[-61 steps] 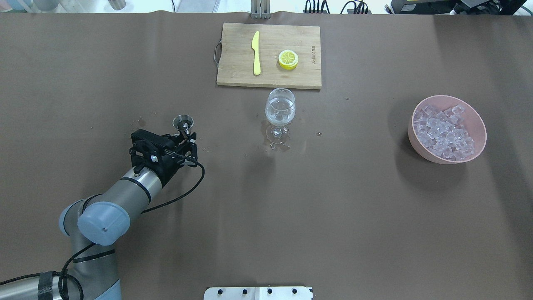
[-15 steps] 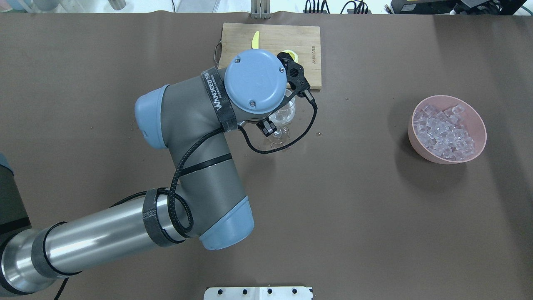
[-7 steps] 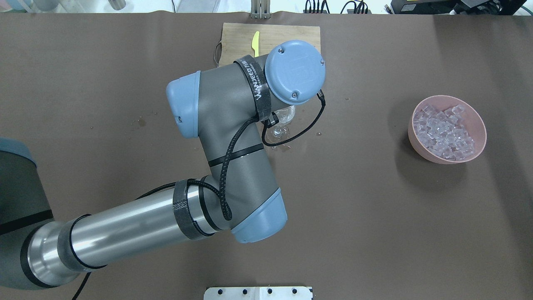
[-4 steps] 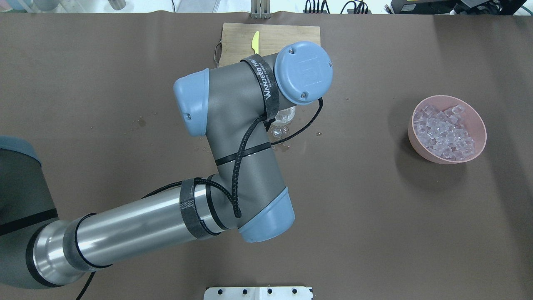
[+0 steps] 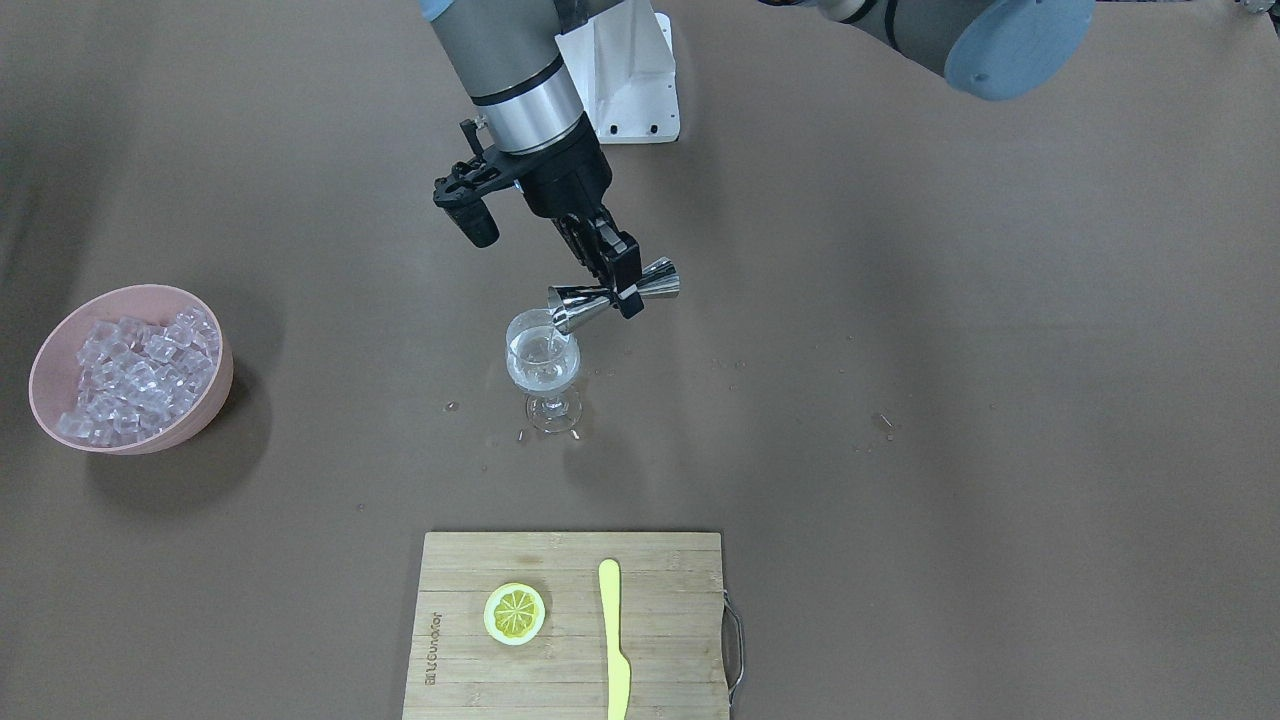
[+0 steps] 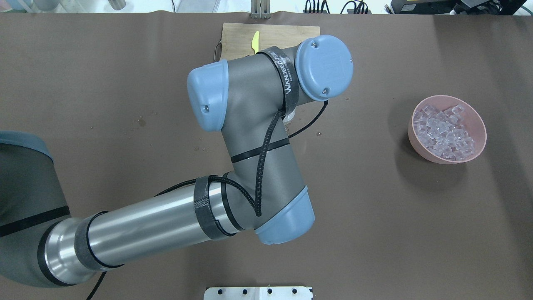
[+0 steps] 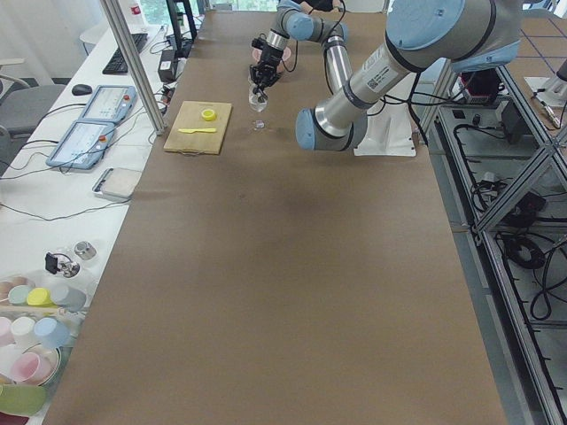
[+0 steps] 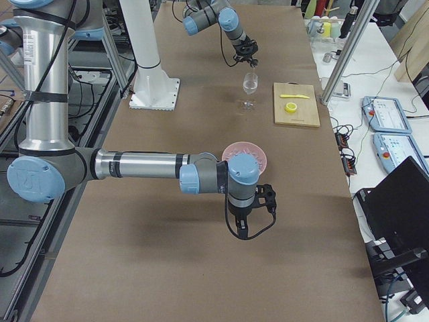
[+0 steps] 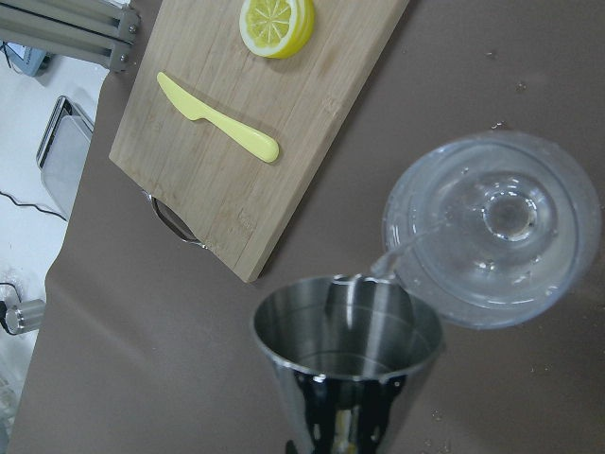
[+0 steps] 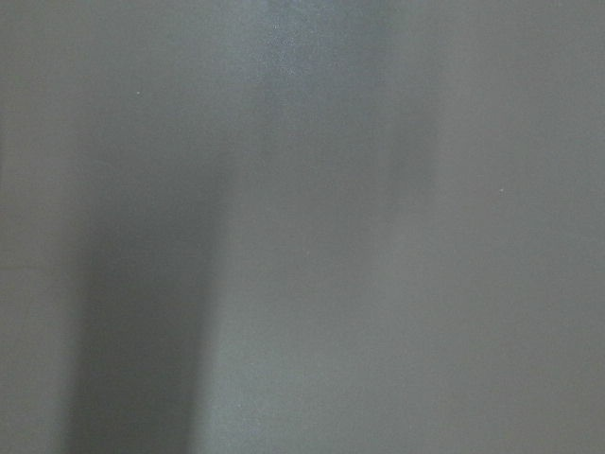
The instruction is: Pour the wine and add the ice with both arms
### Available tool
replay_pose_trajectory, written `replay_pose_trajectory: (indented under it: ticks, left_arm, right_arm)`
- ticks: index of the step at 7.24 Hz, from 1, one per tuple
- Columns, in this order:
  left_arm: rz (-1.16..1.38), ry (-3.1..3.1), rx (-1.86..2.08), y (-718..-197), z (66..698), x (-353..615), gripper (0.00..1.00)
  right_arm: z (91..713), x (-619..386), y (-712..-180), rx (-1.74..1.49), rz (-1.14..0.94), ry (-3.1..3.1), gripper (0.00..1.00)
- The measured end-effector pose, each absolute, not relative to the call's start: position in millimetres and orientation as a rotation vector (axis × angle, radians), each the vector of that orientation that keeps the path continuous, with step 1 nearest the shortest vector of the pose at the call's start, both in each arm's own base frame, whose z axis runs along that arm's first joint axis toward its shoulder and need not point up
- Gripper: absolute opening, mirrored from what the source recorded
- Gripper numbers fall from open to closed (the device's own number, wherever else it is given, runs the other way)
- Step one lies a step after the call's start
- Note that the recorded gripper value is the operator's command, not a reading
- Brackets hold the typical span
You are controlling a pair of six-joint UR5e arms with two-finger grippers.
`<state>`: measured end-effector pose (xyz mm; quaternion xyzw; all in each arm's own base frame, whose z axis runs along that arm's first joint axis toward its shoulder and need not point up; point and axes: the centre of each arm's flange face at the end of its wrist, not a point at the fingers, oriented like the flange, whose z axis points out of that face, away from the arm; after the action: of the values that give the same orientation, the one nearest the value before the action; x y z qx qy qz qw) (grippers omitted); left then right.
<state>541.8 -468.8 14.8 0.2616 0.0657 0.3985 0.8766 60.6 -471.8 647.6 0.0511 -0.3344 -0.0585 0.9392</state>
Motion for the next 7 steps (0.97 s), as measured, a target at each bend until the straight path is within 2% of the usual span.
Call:
replay_pose_trajectory:
  ticks: [7]
  left_arm:
    - [0.859, 0.091, 0.546, -451.3, 7.9, 561.6, 0.00]
  right_arm:
    - [650.5, 60.7, -470.8, 0.099, -0.118, -0.683, 1.00]
